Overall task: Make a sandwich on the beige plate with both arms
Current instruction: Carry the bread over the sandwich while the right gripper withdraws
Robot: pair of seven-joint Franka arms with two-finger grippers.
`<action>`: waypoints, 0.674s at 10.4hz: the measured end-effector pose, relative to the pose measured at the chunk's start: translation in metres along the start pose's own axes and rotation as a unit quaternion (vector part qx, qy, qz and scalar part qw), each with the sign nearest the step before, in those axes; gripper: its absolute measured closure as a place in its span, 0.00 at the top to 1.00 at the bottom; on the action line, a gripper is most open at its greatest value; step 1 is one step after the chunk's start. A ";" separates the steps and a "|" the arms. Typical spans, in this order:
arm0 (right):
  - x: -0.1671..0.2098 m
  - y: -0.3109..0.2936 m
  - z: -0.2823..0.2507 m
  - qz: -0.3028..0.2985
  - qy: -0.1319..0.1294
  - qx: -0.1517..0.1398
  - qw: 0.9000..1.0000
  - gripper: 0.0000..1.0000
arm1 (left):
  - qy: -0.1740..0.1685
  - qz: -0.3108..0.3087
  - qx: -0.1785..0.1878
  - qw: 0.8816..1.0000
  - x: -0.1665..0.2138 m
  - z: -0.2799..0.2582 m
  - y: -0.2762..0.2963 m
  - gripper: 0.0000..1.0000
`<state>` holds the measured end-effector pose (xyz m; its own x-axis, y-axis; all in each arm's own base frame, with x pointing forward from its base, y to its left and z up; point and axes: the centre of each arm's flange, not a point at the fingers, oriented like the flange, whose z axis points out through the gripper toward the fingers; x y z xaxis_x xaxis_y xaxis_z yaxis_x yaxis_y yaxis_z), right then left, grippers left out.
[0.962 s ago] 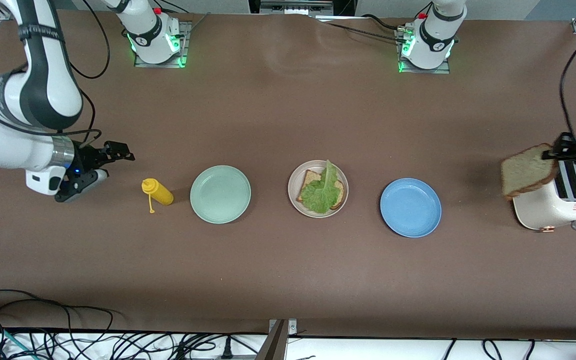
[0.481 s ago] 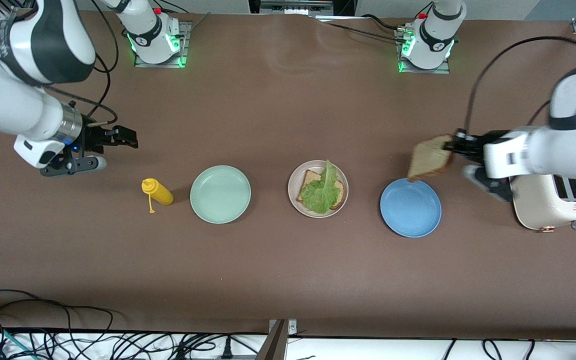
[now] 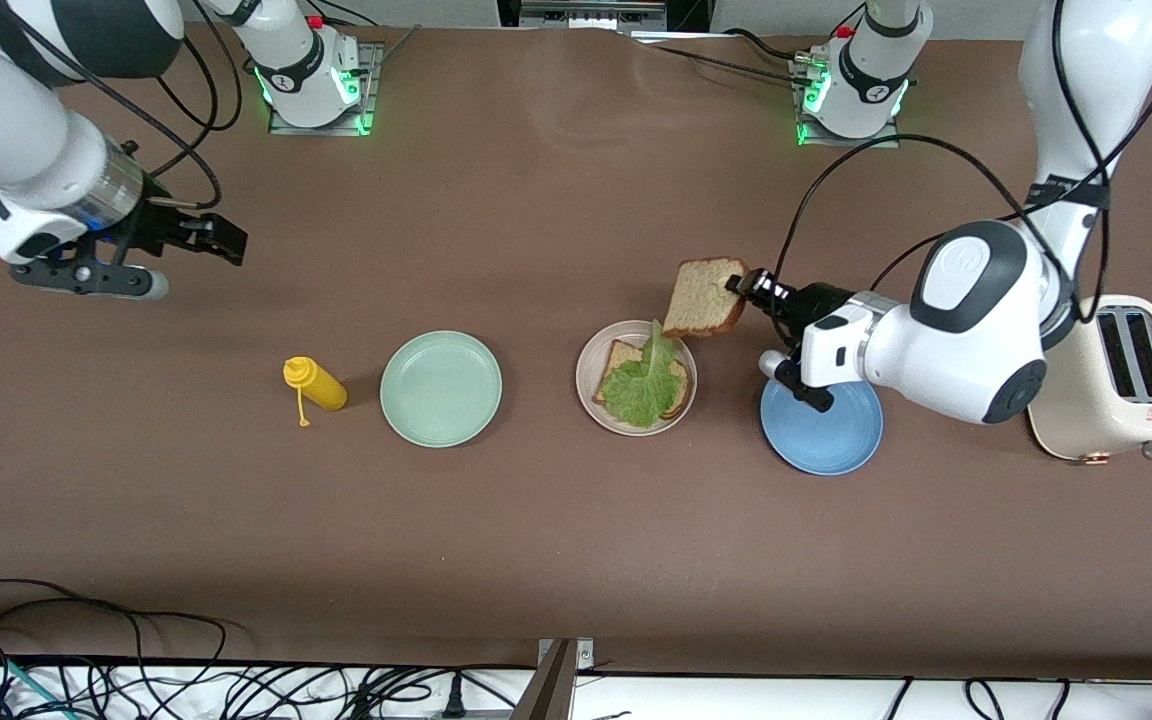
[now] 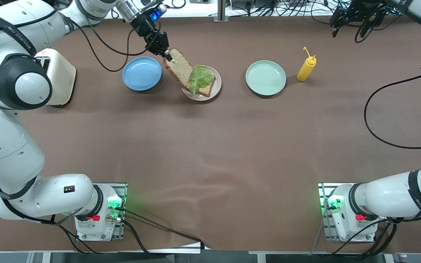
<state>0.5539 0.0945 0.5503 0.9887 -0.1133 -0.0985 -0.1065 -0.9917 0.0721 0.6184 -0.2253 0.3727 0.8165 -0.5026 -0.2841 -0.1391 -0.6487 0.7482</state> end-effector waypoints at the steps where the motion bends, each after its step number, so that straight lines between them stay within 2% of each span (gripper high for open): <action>1: 0.005 0.018 -0.003 0.017 0.003 0.002 1.000 1.00 | 0.008 0.002 -0.005 1.000 0.012 0.014 0.001 0.09; 3: 0.014 0.056 -0.002 0.049 0.000 0.006 0.999 1.00 | 0.027 0.009 -0.004 1.000 0.038 0.046 -0.001 0.09; 5: 0.013 0.054 -0.004 0.047 0.003 0.007 0.999 1.00 | 0.032 0.021 -0.030 0.999 0.053 0.066 -0.022 0.09; 7: 0.008 0.042 -0.010 0.040 0.008 0.007 0.999 1.00 | 0.031 0.060 -0.054 0.996 0.060 0.078 -0.062 0.09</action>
<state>0.5581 0.0522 0.5627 0.9785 -0.1914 -0.0764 -0.1867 -0.9803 0.0646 0.6325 -0.2597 0.2620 0.8308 -0.5349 -0.1537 -0.1795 -0.5190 0.8357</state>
